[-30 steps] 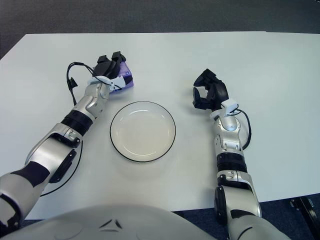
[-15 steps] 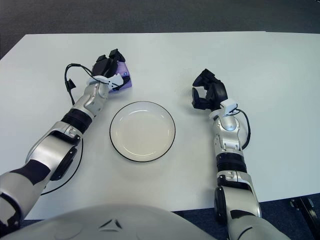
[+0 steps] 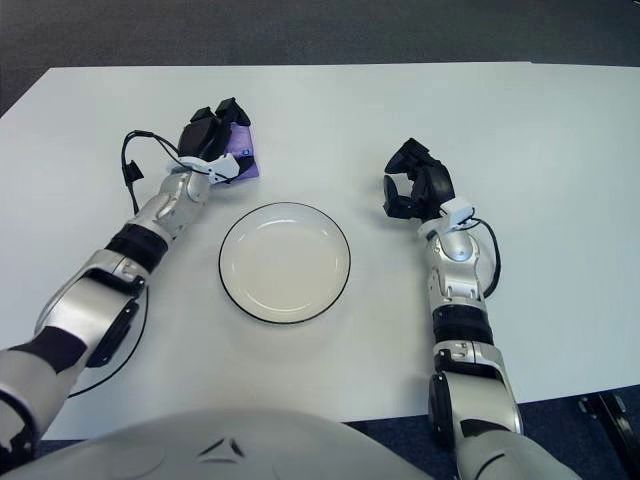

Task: Put the tissue paper into the plate.

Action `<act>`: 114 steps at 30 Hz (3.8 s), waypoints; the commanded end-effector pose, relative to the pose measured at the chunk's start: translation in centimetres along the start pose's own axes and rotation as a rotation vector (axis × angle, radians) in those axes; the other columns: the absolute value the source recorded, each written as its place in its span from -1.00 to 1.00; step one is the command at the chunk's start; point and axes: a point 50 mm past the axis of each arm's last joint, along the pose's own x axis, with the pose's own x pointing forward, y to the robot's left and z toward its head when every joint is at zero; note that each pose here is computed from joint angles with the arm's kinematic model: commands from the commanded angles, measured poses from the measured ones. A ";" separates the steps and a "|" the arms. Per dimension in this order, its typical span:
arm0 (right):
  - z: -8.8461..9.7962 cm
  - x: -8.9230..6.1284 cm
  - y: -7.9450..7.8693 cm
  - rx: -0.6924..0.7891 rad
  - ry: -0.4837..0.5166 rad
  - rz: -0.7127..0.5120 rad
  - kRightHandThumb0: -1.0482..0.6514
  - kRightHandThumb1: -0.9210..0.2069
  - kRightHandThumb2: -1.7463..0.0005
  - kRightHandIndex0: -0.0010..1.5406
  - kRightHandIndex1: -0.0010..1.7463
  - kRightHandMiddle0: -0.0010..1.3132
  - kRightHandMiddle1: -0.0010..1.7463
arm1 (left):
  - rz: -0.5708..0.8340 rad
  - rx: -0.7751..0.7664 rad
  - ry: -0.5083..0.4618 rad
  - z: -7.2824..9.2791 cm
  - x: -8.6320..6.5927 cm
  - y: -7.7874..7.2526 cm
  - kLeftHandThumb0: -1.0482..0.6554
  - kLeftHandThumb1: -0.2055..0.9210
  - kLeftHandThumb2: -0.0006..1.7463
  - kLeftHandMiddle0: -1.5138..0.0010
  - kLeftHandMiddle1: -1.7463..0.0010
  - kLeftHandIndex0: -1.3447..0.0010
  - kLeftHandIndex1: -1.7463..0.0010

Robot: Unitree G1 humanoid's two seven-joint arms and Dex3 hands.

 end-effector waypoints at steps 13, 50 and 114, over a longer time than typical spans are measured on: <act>-6.1 -5.5 1.5 0.109 0.257 -0.025 -0.30 -0.07 -0.39 0.67 1.00 -0.16 1.00 | 0.174 0.089 -0.165 -0.1 -2.8 3.9 0.23 -0.55 0.85 -0.05 -0.97 0.10 -1.00; -6.4 -5.3 1.5 0.123 0.272 -0.027 -0.30 -0.08 -0.39 0.66 1.00 -0.16 1.00 | 0.156 -0.212 -0.745 7.5 -7.1 6.6 0.23 -0.63 0.91 -0.13 -0.96 0.07 -1.00; -6.6 -4.7 1.6 0.048 0.357 -0.041 -0.31 -0.03 -0.43 0.63 1.00 -0.13 1.00 | -0.430 -0.408 -1.001 13.1 -9.3 3.7 0.23 -0.61 0.91 -0.11 -1.00 0.10 -1.00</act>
